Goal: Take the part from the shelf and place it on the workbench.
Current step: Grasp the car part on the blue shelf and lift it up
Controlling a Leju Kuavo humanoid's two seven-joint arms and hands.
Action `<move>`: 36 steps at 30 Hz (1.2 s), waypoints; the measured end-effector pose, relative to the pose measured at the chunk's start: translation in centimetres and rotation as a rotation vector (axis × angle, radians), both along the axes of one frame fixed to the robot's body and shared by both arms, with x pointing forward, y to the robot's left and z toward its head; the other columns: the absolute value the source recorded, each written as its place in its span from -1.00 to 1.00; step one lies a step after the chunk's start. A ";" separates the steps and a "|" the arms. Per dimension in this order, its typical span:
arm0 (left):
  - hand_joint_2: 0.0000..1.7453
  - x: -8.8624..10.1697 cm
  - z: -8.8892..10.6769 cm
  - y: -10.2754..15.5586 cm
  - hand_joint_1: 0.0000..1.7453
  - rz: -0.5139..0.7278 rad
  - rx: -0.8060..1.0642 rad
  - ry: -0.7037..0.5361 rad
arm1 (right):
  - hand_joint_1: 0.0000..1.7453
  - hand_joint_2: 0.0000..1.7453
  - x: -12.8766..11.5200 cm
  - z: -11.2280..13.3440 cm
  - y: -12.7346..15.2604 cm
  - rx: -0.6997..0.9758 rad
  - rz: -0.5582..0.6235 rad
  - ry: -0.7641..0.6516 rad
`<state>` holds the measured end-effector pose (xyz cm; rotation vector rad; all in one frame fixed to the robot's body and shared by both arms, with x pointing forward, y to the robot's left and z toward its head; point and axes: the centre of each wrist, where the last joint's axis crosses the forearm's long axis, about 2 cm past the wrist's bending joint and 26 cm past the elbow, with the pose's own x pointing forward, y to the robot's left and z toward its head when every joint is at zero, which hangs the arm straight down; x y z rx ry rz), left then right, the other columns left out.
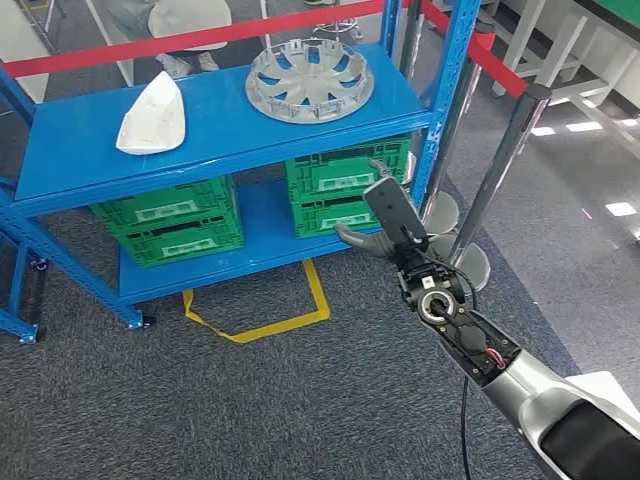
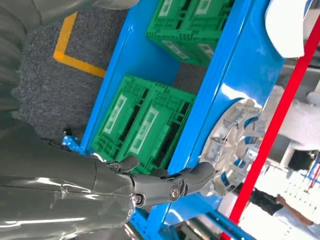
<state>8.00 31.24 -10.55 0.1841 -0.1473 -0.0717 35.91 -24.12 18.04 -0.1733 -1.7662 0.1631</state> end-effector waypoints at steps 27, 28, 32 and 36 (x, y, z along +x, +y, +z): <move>1.00 -0.3 0.0 0.3 -1.00 0.021 -0.007 0.002 | -1.00 1.00 1.3 0.4 0.9 -0.013 0.070 -0.011; 1.00 -0.3 0.0 0.4 -1.00 0.021 -0.008 0.001 | -1.00 1.00 1.4 0.4 1.0 -0.014 0.071 -0.012; 1.00 -0.3 0.0 0.4 -1.00 0.021 -0.013 -0.003 | -1.00 1.00 1.5 0.2 1.2 -0.015 0.075 -0.011; 1.00 -0.3 0.0 0.5 -1.00 0.020 -0.013 -0.007 | -1.00 1.00 1.5 0.0 1.4 -0.017 0.077 -0.007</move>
